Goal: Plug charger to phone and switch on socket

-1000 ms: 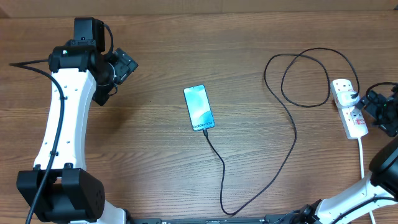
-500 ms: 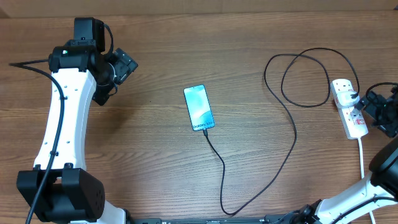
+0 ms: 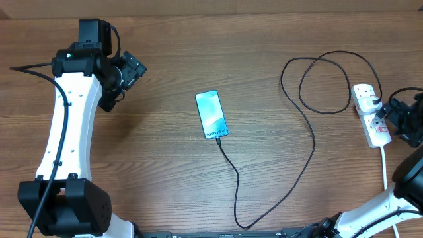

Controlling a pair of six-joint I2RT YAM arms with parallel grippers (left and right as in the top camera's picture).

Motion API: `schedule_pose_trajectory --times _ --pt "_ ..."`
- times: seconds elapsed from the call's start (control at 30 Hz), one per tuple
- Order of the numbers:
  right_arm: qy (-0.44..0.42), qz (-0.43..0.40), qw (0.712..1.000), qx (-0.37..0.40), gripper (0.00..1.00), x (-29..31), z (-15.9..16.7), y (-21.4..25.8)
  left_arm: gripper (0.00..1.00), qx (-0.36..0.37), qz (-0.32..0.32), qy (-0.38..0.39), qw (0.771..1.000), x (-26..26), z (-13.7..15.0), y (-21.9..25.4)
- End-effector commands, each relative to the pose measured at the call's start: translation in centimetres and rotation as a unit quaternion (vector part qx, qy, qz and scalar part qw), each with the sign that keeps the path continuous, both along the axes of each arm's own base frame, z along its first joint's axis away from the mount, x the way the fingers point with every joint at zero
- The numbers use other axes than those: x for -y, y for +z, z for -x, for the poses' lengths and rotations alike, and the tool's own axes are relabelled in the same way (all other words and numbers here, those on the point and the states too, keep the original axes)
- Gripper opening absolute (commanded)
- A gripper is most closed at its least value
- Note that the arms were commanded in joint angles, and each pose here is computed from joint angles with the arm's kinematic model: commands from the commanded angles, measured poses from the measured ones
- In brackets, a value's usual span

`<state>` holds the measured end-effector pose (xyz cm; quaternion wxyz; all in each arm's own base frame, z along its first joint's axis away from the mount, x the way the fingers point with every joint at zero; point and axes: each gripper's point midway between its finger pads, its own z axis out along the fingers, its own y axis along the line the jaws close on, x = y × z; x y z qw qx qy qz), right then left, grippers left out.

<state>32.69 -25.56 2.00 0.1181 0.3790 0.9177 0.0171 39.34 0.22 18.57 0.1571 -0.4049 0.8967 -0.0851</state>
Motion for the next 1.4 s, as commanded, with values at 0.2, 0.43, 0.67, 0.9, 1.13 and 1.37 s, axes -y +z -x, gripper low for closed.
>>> schedule_pose_trajectory --times 0.2,0.43,0.67,0.9,1.13,1.37 --pt "0.013 -0.032 0.999 -0.021 0.94 -1.8 0.6 -1.8 1.0 0.016 -0.009 -0.004 1.0 -0.2 0.0 1.3" --pt "-0.054 -0.004 0.998 -0.021 0.94 0.7 1.8 -0.1 1.0 0.016 -0.009 -0.004 1.0 -0.2 0.0 1.3" --pt "-0.066 0.015 0.997 0.046 0.91 1.4 1.2 4.9 1.0 0.016 -0.009 -0.004 1.0 -0.2 0.0 1.3" --pt "-0.041 -0.029 0.994 0.096 0.8 -1.1 0.4 7.7 1.0 0.016 -0.009 -0.004 1.0 -0.2 0.0 1.3" --pt "0.009 -0.037 0.996 0.084 0.8 -3.5 -0.4 7.2 1.0 0.016 -0.009 -0.004 1.0 -0.2 0.0 1.3" --pt "0.044 -0.007 0.998 0.052 0.78 -5.0 -0.9 6.8 1.0 0.016 -0.009 -0.004 1.0 -0.2 0.0 1.3"
